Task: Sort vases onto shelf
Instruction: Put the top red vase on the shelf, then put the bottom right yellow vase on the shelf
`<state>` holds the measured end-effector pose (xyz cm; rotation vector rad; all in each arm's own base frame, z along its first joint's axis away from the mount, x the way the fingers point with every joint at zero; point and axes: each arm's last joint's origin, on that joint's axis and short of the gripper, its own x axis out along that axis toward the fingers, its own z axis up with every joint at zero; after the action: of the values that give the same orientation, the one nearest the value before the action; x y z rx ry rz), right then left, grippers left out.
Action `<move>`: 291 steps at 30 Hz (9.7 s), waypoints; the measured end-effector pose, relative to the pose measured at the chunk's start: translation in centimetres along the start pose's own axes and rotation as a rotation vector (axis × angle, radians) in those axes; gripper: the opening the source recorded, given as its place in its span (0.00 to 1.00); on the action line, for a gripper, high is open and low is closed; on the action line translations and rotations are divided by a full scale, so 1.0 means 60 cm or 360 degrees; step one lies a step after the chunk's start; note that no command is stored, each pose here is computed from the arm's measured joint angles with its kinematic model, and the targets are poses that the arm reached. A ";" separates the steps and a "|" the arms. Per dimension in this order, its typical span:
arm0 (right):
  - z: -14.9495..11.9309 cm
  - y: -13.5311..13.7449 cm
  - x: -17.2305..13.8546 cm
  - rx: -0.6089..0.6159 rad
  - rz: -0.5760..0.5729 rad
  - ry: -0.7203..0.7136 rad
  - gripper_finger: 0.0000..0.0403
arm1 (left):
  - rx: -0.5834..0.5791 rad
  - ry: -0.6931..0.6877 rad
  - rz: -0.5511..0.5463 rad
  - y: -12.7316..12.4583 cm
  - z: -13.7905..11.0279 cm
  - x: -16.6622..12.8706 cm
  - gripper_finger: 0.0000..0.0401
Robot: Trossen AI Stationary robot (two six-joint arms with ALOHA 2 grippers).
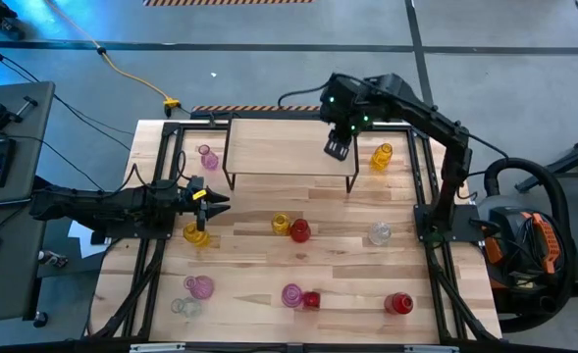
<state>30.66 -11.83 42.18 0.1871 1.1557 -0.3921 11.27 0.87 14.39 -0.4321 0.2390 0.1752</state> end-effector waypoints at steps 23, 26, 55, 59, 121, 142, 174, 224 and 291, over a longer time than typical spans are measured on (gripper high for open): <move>-0.045 0.232 -0.024 -0.0311 0.0135 -0.0026 0.31 | 0.0000 0.0000 0.0000 0.000 0.000 0.000 0.37; -0.050 0.259 -0.013 -0.0302 0.0110 -0.0006 0.31 | 0.0000 0.0000 0.0001 0.000 0.000 0.000 0.37; -0.019 0.335 0.129 -0.0411 0.0026 0.0163 0.31 | -0.0001 0.0000 0.0000 0.000 0.000 0.000 0.37; -0.039 0.338 0.167 -0.0450 -0.0003 0.0247 0.31 | 0.0000 0.0000 0.0000 0.000 0.000 0.000 0.37; -0.106 0.285 0.305 -0.0321 0.0377 0.0055 0.19 | 0.0000 0.0000 0.0000 0.000 0.000 0.000 0.37; -0.095 0.267 0.280 -0.0264 0.0346 0.0200 0.00 | 0.0000 0.0000 0.0000 0.000 0.000 0.000 0.37; 0.018 0.094 0.032 0.0072 0.0493 0.0000 0.00 | 0.0000 0.0000 0.0000 0.000 0.000 0.000 0.37; 0.055 -0.166 0.134 0.0710 0.0478 -0.0063 0.00 | 0.0000 0.0000 0.0000 0.000 0.000 0.000 0.37; 0.054 -0.188 0.152 0.0757 0.0489 -0.0042 0.23 | 0.0000 0.0000 0.0000 0.000 0.000 0.000 0.37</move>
<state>32.12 -25.14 35.75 0.7631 0.9731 -0.3892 11.27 0.88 14.39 -0.4320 0.2388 0.1755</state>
